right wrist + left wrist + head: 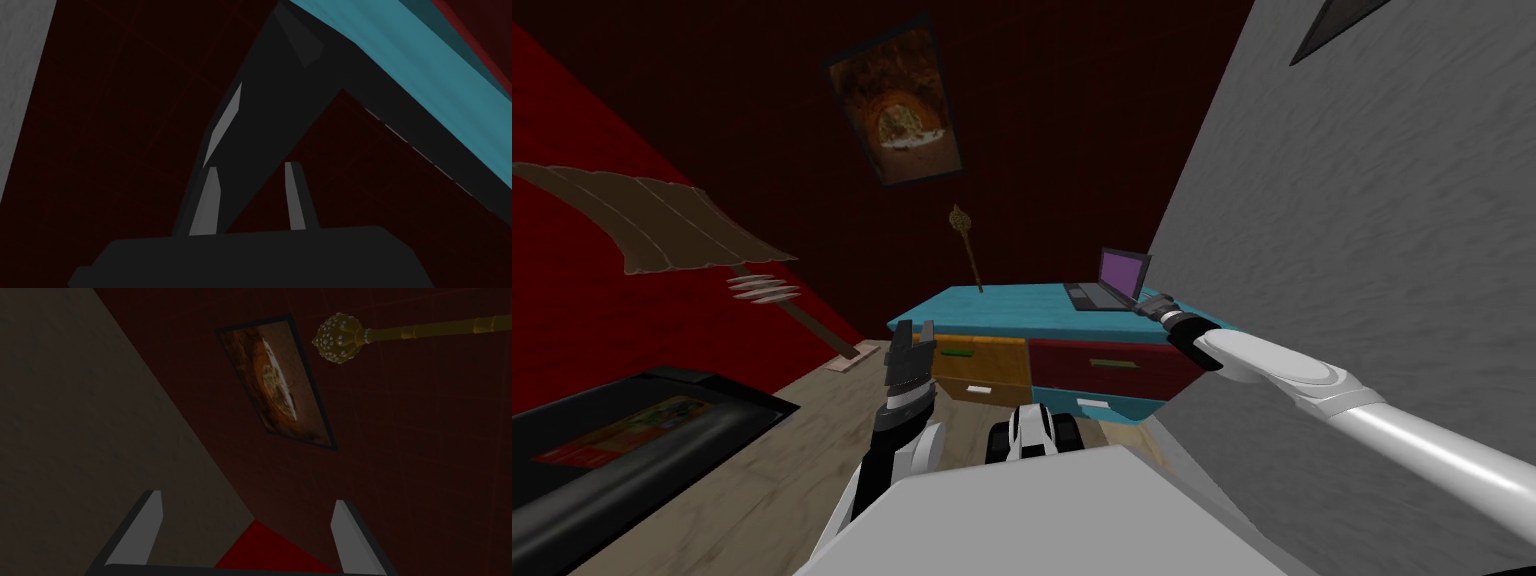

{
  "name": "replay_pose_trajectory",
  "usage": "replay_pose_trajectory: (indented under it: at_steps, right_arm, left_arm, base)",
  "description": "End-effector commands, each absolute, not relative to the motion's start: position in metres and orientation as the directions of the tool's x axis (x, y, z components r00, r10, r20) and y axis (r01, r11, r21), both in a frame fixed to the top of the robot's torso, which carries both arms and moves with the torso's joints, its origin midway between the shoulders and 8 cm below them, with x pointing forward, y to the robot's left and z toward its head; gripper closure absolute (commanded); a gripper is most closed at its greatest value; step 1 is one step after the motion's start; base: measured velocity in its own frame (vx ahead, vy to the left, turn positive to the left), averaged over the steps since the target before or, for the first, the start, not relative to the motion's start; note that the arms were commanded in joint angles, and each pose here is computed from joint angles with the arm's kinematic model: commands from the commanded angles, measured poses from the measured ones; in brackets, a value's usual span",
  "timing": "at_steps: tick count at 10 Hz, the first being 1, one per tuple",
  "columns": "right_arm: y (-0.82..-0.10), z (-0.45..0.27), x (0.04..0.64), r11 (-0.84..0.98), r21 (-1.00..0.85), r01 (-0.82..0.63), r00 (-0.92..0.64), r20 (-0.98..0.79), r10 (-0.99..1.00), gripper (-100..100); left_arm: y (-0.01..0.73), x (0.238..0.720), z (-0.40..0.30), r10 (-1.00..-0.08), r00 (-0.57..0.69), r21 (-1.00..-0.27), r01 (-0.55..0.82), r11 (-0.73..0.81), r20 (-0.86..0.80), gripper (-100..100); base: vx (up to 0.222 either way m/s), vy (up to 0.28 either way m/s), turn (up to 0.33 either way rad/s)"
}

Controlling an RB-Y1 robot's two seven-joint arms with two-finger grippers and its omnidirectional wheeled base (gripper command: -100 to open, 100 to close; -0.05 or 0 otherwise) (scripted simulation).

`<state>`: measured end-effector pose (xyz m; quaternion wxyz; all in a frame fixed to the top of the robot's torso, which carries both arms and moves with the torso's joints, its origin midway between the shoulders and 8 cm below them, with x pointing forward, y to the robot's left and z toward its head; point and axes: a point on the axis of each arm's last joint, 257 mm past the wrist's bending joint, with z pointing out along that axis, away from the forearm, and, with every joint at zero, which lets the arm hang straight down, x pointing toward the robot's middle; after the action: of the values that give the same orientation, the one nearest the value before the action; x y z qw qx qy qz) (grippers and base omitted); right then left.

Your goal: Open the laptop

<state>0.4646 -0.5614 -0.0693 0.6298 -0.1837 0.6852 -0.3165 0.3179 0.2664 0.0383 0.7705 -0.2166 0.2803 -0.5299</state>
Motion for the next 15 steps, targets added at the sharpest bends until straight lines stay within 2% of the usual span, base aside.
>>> replay_pose_trajectory:
  at_steps: [1, 4, 15]
  right_arm:
    - [-0.556, -0.072, 0.460, 0.658, -0.743, 0.122, -0.153, -0.669, -0.727, 100]
    - [-0.555, -0.072, 0.458, 0.620, -0.776, 0.116, -0.157, -0.631, -0.760, 100]
    - [-0.708, -0.091, 0.409, 0.407, -0.891, 0.202, -0.457, -0.453, -0.765, 100]
  left_arm:
    - [0.266, 0.318, 0.038, -0.938, 0.281, -0.631, 0.695, 0.345, -0.203, 0]
    - [0.266, 0.318, 0.038, -0.938, 0.281, -0.631, 0.695, 0.345, -0.202, 0]
    - [0.266, 0.318, 0.038, -0.938, 0.281, -0.631, 0.695, 0.345, -0.202, 0]
  base:
    - [0.025, 0.016, -0.011]
    - [0.016, 0.017, -0.010]
    - [-0.135, -0.007, 0.299]
